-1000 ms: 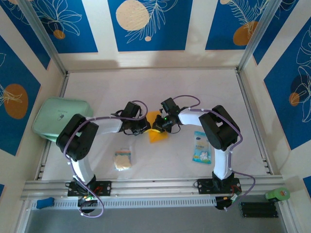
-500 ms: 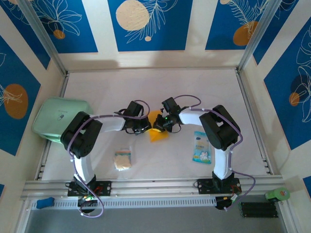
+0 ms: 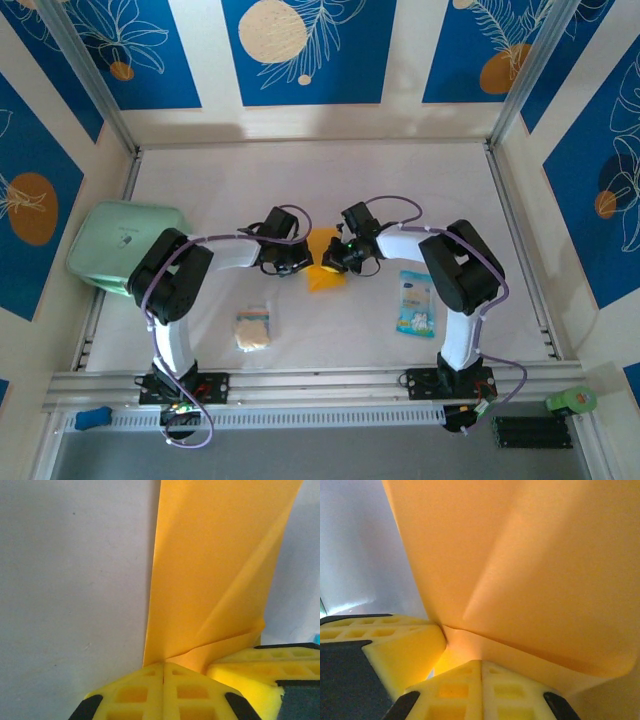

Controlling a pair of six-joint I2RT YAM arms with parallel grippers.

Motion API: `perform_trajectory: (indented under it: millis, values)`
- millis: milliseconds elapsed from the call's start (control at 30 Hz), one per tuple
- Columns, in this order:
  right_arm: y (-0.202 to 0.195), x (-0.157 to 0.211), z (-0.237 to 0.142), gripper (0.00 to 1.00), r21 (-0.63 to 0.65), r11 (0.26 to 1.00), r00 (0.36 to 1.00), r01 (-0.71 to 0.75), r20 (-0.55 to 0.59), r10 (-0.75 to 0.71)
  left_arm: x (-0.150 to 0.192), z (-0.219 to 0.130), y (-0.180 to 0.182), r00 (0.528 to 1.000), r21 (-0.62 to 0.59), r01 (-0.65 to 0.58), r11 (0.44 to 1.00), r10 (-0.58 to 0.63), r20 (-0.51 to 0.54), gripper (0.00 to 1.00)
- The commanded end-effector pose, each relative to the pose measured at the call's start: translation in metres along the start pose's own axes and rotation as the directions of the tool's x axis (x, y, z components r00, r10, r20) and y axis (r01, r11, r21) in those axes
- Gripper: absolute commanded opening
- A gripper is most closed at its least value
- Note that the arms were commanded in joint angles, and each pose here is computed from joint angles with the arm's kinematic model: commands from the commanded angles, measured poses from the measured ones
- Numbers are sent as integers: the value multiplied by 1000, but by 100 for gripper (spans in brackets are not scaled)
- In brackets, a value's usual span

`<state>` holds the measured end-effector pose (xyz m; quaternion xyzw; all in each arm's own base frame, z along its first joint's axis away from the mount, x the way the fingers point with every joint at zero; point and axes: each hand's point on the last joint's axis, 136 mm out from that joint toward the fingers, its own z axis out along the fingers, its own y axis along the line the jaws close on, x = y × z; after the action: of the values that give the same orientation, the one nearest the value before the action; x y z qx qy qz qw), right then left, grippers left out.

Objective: Fold a paper plane with a square sheet of paper (pick it up from the middle)
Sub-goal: Fold the triangle a second time at the center of the table.

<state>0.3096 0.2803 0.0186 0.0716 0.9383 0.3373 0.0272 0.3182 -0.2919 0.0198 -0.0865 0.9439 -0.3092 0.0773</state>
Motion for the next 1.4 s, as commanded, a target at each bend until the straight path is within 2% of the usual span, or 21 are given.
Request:
perform_trajectory:
  millis: [0,233,467,600,833,1133,1367]
  values:
    - [-15,2,-6,6,23,1000,1000,2,1,-2,19,13,40,998,-150,11,989,-20,-59,0]
    - [-38,5,0,6,74,996,999,-47,-2,47,16,11,34,998,-144,-4,990,-4,-56,0]
    - [-65,14,6,5,190,978,996,-88,-13,92,0,-20,-15,998,-31,-66,997,66,3,6]
    - [-77,19,8,4,245,964,994,-103,-14,110,13,-35,-33,996,-1,-86,996,86,11,8]
    - [-85,22,11,3,286,951,992,-116,-20,127,53,-20,-33,997,21,-53,998,54,-59,9]
    - [-86,23,10,3,295,948,991,-118,-23,131,52,-4,-30,997,8,-45,999,45,-67,9]
    - [-87,24,11,3,297,947,991,-119,-27,133,56,1,-14,997,-42,-44,998,41,-72,9]
